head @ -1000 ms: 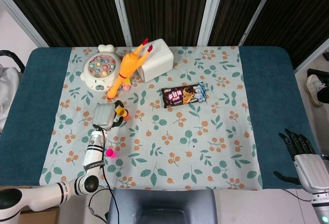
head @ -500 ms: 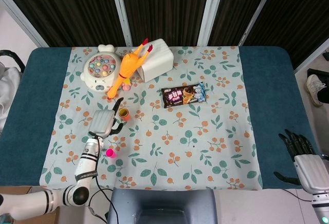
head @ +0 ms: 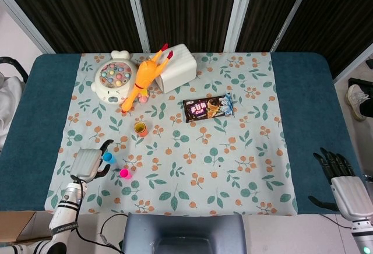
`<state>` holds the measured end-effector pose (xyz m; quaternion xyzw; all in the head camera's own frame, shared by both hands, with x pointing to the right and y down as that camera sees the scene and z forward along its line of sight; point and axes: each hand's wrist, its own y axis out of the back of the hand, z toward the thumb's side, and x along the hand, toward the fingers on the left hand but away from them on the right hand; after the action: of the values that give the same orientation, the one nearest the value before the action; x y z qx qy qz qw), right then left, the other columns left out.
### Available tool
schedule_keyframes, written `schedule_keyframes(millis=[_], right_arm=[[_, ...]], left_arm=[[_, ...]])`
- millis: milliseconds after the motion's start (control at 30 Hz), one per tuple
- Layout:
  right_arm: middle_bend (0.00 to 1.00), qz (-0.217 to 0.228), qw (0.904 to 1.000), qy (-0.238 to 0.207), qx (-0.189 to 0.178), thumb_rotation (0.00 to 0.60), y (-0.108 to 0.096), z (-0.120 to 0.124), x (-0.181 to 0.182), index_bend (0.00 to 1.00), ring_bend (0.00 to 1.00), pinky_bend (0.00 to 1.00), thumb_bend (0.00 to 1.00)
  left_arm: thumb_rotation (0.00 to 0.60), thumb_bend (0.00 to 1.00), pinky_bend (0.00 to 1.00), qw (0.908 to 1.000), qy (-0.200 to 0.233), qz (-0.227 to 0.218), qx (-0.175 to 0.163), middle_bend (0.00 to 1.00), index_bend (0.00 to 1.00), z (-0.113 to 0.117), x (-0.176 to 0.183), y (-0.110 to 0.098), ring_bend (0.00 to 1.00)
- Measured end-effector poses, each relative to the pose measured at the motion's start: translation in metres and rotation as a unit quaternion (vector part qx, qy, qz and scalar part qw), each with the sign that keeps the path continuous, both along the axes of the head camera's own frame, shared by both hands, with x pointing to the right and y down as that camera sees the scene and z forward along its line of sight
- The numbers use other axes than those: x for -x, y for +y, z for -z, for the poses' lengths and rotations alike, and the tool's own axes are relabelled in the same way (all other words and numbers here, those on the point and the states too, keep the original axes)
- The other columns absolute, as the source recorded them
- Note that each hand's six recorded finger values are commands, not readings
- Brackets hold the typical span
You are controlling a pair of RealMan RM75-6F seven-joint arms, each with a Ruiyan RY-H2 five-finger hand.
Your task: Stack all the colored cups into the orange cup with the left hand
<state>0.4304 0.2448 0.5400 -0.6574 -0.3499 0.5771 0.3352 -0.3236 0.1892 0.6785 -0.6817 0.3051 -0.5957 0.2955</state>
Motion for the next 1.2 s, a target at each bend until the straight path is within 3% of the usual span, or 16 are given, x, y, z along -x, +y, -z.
schedule_keyframes(millis=[600, 1200], right_arm=[[0.00, 0.002, 1.0000, 0.003, 0.003, 0.600, 0.000, -0.001, 0.000, 0.00, 0.00, 0.00, 0.20], [0.00, 0.001, 1.0000, 0.004, 0.002, 0.600, 0.000, -0.002, 0.001, 0.00, 0.00, 0.00, 0.20]], left_arm=[[0.600, 0.34, 1.00, 0.9997, -0.008, 0.022, 0.009, 1.00, 0.38, -0.027, 0.010, -0.001, 1.00], [0.600, 0.34, 1.00, 0.9992, 0.009, 0.035, 0.015, 1.00, 0.50, -0.038, 0.005, -0.001, 1.00]])
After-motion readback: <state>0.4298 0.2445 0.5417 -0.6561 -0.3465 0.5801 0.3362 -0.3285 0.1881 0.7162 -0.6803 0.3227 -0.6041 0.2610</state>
